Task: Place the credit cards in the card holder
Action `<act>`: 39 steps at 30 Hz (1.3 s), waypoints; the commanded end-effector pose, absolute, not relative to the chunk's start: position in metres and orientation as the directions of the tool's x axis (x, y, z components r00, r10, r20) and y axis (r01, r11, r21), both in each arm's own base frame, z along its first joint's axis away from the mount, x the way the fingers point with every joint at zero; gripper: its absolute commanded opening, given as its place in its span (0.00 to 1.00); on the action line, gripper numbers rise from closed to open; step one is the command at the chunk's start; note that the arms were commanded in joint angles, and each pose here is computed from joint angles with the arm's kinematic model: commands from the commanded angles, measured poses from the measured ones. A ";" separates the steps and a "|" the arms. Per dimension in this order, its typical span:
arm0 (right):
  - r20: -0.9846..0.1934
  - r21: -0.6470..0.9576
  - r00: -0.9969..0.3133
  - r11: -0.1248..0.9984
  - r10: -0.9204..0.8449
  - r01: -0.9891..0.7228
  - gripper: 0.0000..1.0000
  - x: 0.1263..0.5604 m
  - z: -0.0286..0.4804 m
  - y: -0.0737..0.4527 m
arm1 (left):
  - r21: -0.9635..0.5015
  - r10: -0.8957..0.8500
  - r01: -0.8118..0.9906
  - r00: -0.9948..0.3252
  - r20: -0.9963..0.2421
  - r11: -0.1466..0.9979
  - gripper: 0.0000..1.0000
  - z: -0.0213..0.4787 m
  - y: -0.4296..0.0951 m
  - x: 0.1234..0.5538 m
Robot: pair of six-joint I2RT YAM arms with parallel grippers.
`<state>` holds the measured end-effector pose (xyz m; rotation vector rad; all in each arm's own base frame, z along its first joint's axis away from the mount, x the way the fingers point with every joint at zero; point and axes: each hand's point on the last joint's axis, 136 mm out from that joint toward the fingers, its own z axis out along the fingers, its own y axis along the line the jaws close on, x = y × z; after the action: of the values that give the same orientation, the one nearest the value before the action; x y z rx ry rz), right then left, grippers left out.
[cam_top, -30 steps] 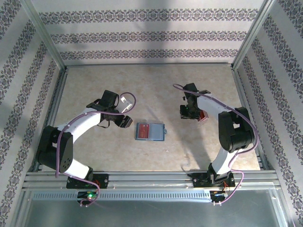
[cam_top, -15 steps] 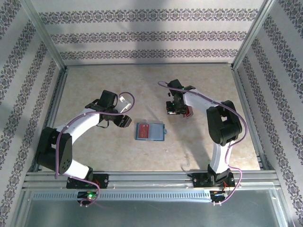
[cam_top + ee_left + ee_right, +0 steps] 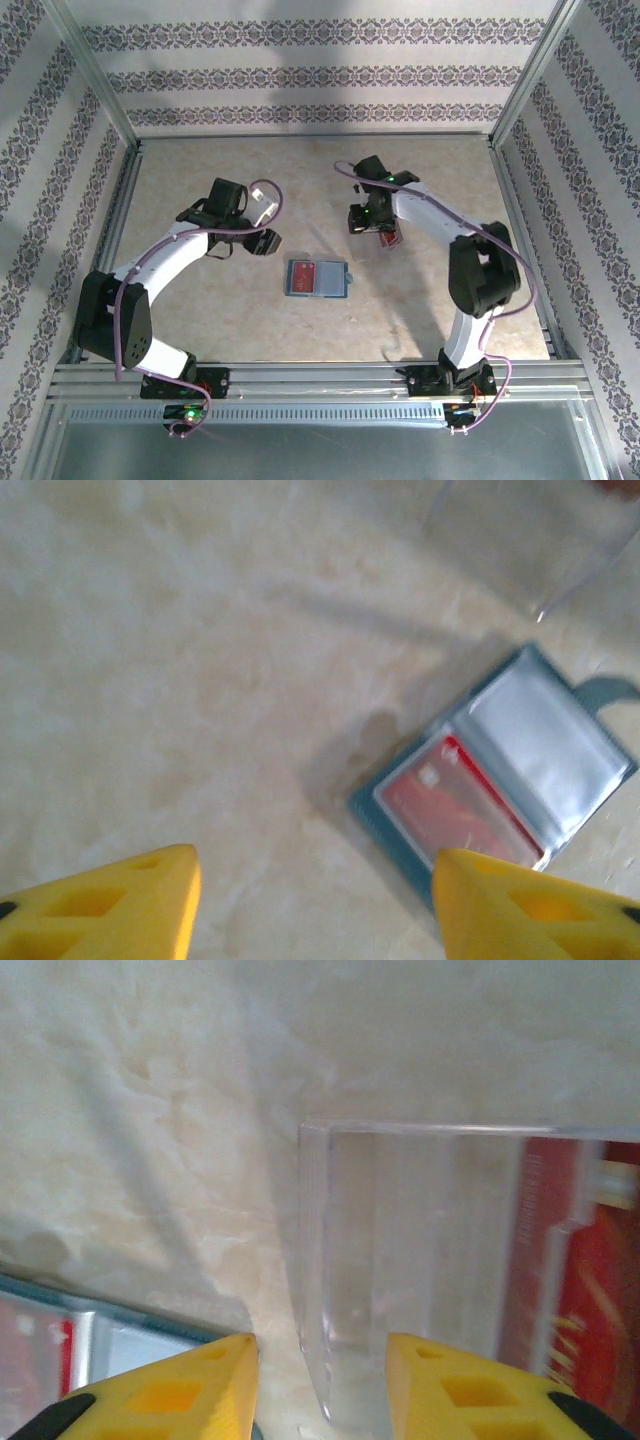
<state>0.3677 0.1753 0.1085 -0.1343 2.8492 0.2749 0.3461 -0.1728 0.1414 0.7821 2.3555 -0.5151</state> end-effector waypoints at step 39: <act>-0.330 0.252 -0.944 0.963 -0.003 -0.091 0.63 0.381 0.093 0.094 | -0.449 0.509 0.750 -0.660 -0.552 0.486 0.00 0.096 -0.418 0.383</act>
<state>0.3827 0.0916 0.1006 -0.0414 2.7747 0.3609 0.3870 -0.4145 0.0962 1.0446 2.3726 -0.9573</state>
